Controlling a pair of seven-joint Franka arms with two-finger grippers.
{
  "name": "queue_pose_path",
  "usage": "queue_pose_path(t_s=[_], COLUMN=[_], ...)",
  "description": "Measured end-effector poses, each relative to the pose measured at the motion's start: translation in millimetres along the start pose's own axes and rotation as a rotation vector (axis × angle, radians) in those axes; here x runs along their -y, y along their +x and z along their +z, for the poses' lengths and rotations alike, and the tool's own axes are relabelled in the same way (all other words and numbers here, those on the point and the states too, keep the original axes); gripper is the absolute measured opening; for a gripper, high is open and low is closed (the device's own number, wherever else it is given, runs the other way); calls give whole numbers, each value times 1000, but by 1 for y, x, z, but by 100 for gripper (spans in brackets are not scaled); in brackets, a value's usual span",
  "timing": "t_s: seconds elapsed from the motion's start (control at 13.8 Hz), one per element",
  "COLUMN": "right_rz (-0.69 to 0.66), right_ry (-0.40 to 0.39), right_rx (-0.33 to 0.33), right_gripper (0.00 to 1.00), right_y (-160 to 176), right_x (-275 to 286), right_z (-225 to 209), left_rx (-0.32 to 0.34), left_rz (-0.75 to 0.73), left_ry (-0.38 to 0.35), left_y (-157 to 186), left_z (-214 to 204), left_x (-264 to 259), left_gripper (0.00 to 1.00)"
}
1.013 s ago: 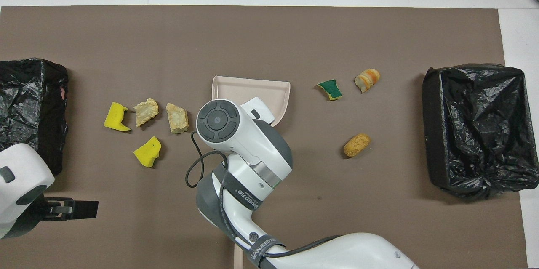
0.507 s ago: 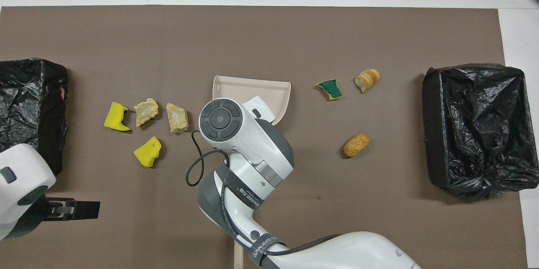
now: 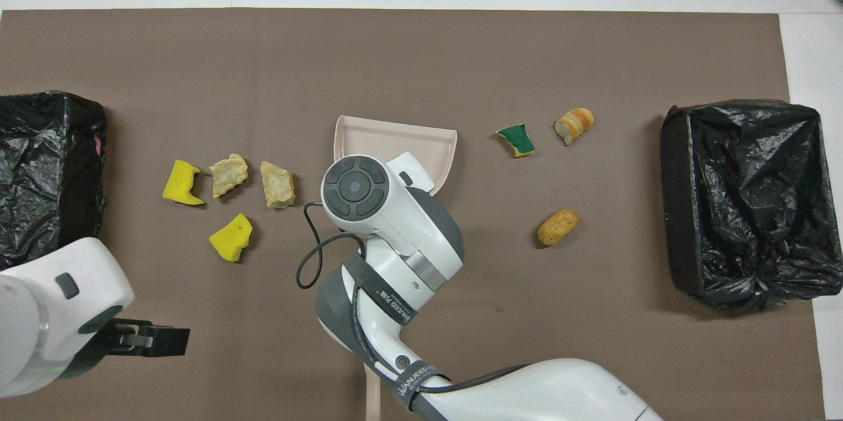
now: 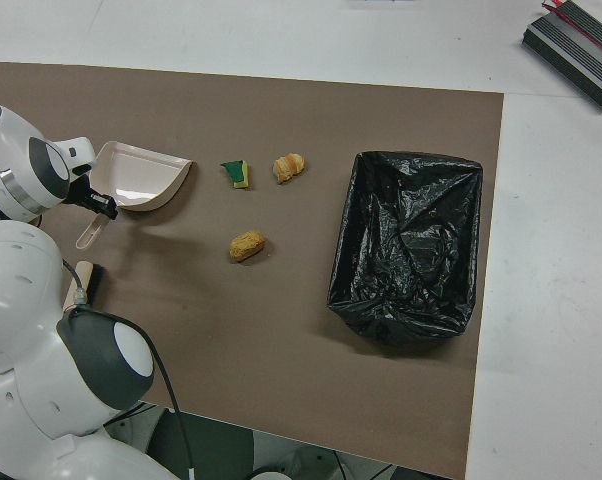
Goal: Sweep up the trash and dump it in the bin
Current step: 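Grasp the dustpan with the right gripper and drag it toward the crumbs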
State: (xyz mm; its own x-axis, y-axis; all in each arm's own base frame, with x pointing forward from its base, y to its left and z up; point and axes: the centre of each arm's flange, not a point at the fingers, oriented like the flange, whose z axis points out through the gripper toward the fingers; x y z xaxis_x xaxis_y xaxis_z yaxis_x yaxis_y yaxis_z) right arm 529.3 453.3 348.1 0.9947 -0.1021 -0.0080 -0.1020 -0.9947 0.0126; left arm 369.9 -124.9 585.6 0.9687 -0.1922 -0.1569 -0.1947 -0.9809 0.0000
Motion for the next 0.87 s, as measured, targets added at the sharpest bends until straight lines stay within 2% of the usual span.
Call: queue_pose_path(t_s=[0.22,0.36,0.58,0.87], right_rz=[-184,-335,-571,-918], right_ry=[8,5,-4,-30], right_rx=[-16,-18,-8,-1], right_gripper=[32,32,32,32], right_y=[9,22,33,59], right_x=[-11,-28,-46,-80], right_z=[-14,-28,-33,-28], left_rx=[13,19,0,-59], left_rz=[11,39,49,56], left_ry=[2,12,20,-35], left_y=[-1,-4,-14,-30], left_z=[7,22,53,83], left_x=[-4,-25,-68,-122], left_gripper=[100,100,100,100])
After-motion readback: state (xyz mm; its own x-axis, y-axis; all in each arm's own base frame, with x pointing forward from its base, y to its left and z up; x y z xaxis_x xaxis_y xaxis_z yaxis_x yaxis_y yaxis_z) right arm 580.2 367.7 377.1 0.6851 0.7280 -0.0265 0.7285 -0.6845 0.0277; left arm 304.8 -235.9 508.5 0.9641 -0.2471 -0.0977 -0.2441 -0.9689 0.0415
